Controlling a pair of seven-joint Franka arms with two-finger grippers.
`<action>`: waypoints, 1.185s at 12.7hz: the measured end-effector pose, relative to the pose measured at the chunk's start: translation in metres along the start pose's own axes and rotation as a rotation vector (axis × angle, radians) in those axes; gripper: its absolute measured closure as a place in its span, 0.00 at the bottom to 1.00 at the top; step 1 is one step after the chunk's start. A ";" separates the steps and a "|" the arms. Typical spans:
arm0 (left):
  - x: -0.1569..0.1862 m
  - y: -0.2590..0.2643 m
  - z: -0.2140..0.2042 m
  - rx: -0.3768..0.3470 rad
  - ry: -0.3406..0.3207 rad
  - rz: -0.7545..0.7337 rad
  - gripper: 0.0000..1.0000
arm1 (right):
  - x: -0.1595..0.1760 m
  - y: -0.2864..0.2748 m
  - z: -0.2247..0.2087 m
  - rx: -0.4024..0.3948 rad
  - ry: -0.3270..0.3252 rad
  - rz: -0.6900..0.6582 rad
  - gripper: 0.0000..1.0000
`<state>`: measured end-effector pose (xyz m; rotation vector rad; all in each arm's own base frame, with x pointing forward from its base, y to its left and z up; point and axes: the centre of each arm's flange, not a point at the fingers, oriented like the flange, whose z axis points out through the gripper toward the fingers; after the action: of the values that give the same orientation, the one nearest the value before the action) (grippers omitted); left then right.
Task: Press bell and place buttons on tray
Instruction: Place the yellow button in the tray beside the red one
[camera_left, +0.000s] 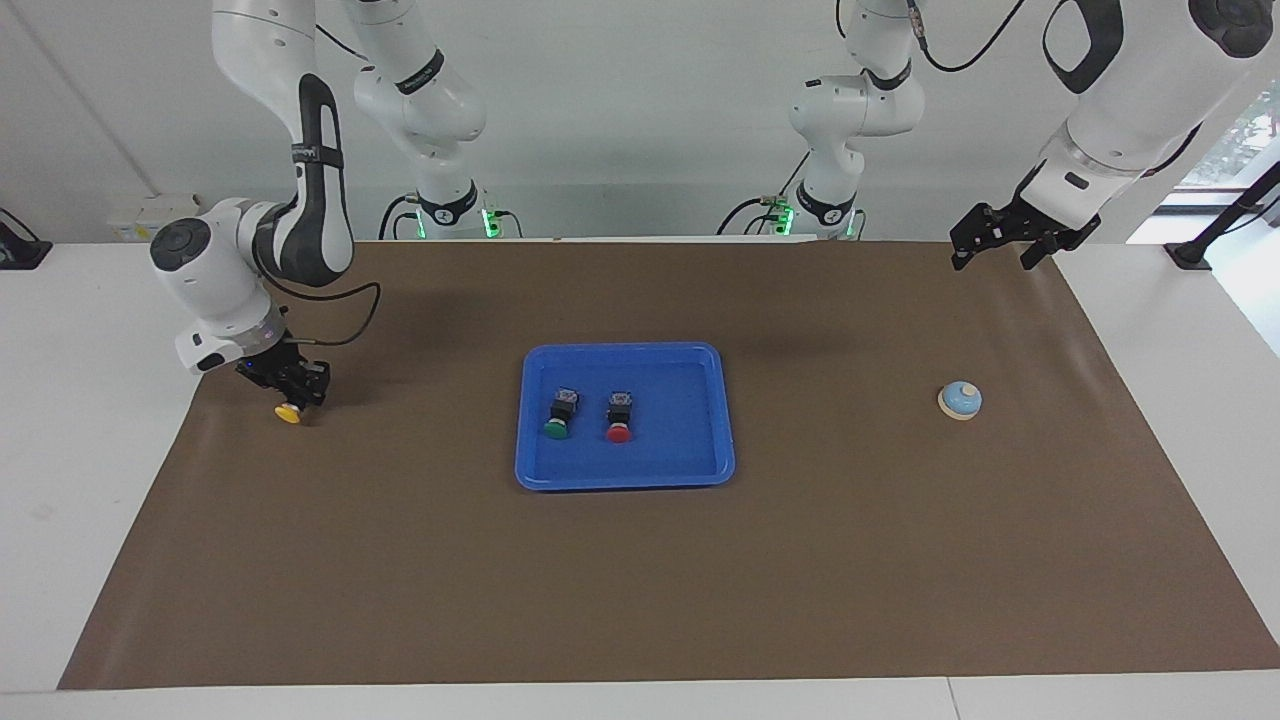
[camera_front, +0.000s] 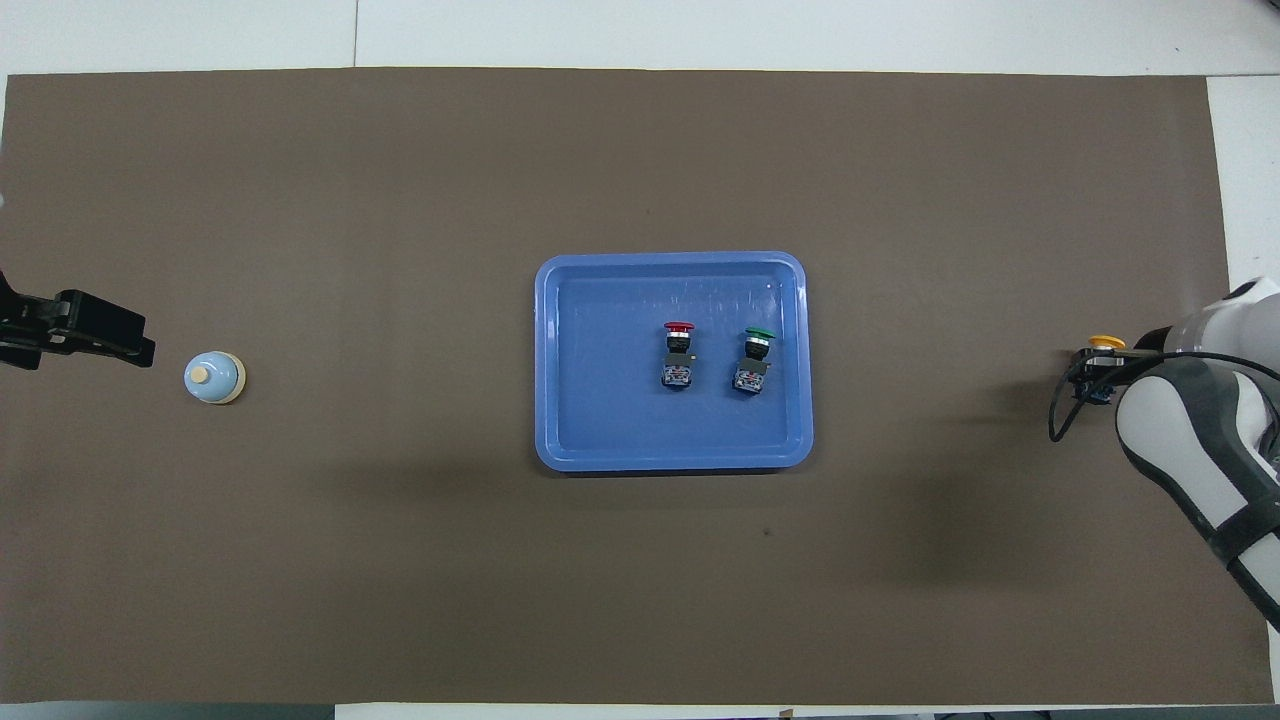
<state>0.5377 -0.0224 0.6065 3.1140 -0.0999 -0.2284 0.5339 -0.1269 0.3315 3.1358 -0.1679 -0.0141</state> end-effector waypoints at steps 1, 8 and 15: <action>0.000 0.000 0.000 0.000 0.000 0.000 0.00 | 0.013 -0.027 -0.019 0.001 -0.003 -0.030 0.59; 0.000 0.000 0.000 0.000 0.000 0.000 0.00 | 0.002 -0.357 -0.109 0.027 0.041 -0.008 0.59; 0.000 0.000 0.000 0.000 0.000 0.000 0.00 | -0.032 -0.541 -0.026 0.079 0.034 0.003 0.59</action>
<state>0.5377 -0.0224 0.6065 3.1140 -0.0999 -0.2284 0.5604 0.4144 0.3567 3.2120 -0.1772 0.0465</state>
